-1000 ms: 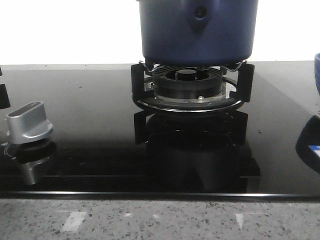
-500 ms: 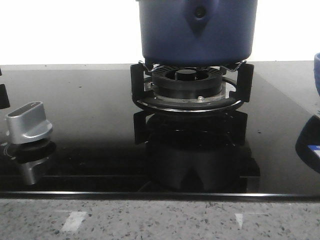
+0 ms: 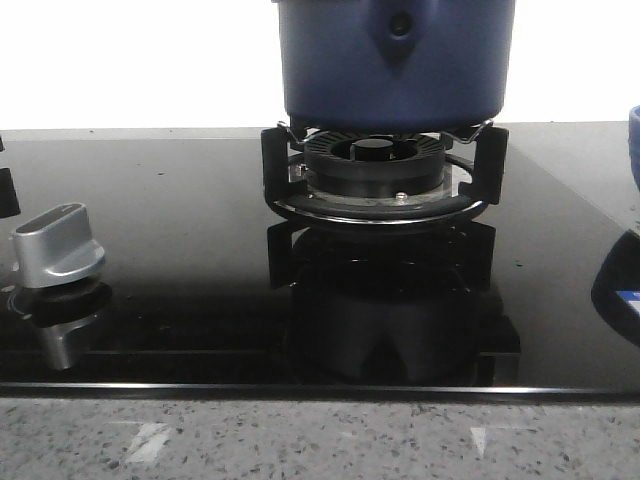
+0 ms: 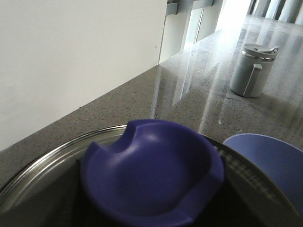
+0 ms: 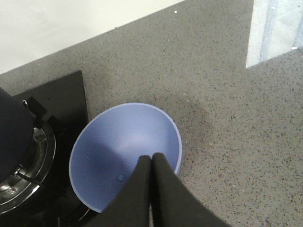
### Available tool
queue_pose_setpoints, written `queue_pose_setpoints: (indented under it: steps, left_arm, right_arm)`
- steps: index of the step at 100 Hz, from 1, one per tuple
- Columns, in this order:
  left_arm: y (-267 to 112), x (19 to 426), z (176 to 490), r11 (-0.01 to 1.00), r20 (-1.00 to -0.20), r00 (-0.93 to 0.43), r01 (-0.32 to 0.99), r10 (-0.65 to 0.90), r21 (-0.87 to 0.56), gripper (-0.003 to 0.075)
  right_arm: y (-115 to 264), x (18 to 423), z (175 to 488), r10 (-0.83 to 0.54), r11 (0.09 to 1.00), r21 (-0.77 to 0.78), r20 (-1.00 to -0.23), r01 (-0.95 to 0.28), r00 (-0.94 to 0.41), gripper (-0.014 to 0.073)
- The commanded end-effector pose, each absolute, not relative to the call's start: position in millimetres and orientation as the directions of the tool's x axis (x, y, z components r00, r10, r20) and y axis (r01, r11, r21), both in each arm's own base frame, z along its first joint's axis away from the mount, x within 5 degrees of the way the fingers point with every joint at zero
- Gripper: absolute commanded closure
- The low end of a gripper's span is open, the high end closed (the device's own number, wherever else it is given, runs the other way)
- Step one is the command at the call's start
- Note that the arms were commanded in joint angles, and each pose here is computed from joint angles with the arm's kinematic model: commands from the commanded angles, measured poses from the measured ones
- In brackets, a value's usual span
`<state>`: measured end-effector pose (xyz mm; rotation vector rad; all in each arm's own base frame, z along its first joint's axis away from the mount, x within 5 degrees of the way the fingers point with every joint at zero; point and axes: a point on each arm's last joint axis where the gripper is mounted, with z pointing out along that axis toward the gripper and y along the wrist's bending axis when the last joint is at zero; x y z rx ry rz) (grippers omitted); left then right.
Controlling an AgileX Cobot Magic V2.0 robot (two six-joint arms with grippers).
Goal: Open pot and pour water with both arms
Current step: 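Carry the bowl back beside the stove, set it down, open right gripper, then lower the lid onto the saucepan with the left gripper and release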
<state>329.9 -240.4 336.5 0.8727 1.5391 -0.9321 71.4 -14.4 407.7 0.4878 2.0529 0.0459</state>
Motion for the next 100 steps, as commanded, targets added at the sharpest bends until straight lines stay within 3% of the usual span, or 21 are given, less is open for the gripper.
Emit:
queue_pose_setpoints:
  steps: [1,43,50,69,100]
  left_arm:
    - [-240.2,320.8,368.6,0.391,-0.993,-0.109,0.912,-0.050,-0.120,0.0405]
    - [-239.9,322.0,370.0,0.404,-0.998,-0.048,0.913,-0.038,-0.059,0.0400]
    - [-239.9,321.9,369.9,0.404,-0.998,-0.047,0.913,-0.036,-0.058,0.0366]
    - [-239.8,322.1,370.3,0.406,-0.999,-0.026,0.913,-0.031,-0.036,0.0170]
    - [-233.7,312.1,403.2,0.404,-0.995,0.045,0.915,-0.088,0.006,0.0164]
  right_arm:
    - [-15.0,74.8,416.9,0.328,0.928,0.226,-0.870,0.295,-0.367,0.0669]
    - [-15.2,76.6,416.2,0.326,0.929,0.228,-0.876,0.291,-0.355,0.0669]
    - [-15.2,76.6,416.2,0.326,0.929,0.228,-0.876,0.291,-0.355,0.0669]
    - [-15.2,76.6,416.2,0.326,0.929,0.228,-0.876,0.291,-0.355,0.0669]
    - [-15.7,77.4,418.3,0.318,0.931,0.226,-0.887,0.287,-0.334,0.0669]
